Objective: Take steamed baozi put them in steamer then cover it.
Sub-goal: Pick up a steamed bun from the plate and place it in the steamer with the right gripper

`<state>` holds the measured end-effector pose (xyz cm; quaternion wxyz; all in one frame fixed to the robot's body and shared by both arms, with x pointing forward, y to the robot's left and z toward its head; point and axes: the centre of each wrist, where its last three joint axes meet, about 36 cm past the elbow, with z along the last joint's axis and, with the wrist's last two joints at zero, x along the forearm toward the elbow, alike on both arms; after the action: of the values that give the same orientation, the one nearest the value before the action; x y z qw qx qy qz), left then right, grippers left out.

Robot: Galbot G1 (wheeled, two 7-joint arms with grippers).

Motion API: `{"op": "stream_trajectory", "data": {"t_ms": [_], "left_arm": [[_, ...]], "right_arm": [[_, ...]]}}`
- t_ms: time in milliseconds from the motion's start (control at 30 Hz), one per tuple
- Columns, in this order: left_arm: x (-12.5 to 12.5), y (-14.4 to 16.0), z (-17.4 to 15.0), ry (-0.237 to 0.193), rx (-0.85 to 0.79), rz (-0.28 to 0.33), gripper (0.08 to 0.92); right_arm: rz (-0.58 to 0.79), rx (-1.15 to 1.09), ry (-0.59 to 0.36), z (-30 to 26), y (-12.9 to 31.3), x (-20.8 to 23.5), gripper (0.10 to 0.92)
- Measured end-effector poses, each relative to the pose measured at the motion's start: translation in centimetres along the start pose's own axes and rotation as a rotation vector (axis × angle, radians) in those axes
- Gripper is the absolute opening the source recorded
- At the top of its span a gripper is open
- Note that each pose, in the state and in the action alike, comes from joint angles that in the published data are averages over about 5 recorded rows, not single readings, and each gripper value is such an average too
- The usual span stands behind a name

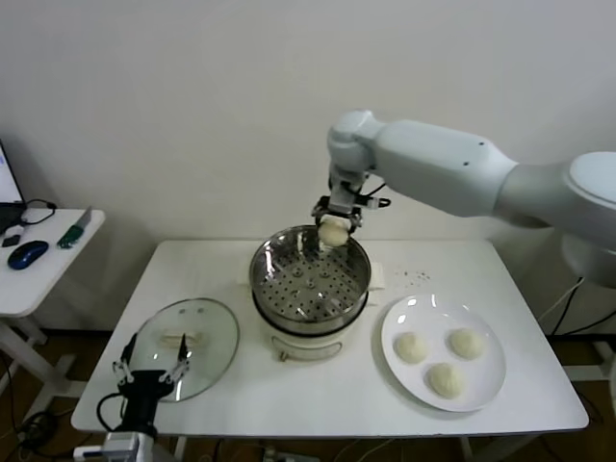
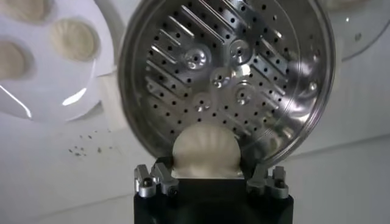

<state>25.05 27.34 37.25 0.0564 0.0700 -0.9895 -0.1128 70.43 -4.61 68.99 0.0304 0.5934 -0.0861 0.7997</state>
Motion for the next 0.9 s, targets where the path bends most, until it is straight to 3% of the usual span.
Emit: {"op": "stream_trajectory", "data": {"t_ms": [667, 900], "left_arm": [[0.5, 0.3, 0.2, 0.012, -0.01, -0.018, 0.823], [0.6, 0.4, 0.3, 0.017, -0.011, -0.024, 0.823]], "right_arm": [[-0.069, 0.19, 0.016, -2.8, -4.5, -9.2, 0.718], [-0.087, 0.19, 0.014, -3.2, -4.5, -10.8, 0.811]]}}
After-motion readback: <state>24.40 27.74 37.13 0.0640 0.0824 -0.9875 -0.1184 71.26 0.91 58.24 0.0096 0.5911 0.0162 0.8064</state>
